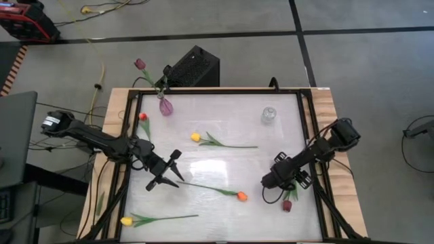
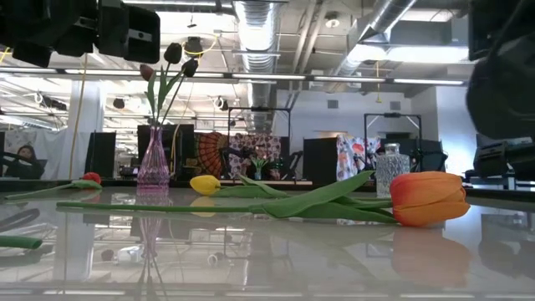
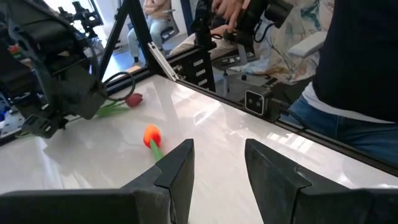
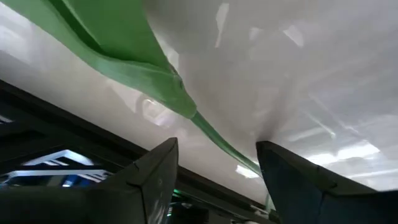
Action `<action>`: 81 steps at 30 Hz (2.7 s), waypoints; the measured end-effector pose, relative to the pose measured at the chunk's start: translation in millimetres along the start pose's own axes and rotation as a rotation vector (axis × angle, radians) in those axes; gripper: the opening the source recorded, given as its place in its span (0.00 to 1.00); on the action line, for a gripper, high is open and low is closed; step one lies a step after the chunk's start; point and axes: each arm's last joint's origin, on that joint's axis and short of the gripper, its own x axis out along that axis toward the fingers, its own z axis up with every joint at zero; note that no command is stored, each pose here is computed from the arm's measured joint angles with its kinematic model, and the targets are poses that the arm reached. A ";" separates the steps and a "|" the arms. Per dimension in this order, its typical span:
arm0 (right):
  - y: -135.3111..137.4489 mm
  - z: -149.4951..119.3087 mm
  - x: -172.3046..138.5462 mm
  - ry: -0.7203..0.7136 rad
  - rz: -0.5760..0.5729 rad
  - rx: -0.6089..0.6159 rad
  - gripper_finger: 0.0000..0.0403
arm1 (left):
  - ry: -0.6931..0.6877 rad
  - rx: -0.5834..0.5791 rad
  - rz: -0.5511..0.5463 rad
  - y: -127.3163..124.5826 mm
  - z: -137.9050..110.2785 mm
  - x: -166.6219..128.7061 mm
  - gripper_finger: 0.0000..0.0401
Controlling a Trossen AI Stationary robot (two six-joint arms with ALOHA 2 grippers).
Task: Sort flowers into vase by color
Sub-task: Put the red tulip into the violet vase
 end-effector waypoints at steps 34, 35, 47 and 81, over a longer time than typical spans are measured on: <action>-83.2 -38.9 -214.6 -1.327 -0.175 0.311 0.05 | -0.097 0.009 0.217 9.1 11.9 0.0 0.33; -86.6 -43.0 -223.2 -1.410 -0.215 0.312 0.05 | -0.107 0.008 0.226 9.5 13.0 -0.2 0.33; -135.9 -32.5 -253.3 -1.818 -0.459 0.347 0.05 | -0.226 -0.124 0.453 19.9 23.8 -5.9 0.33; -160.9 2.7 -246.7 -1.931 -0.498 0.383 0.05 | -0.216 -0.265 0.553 37.7 15.8 -14.1 0.33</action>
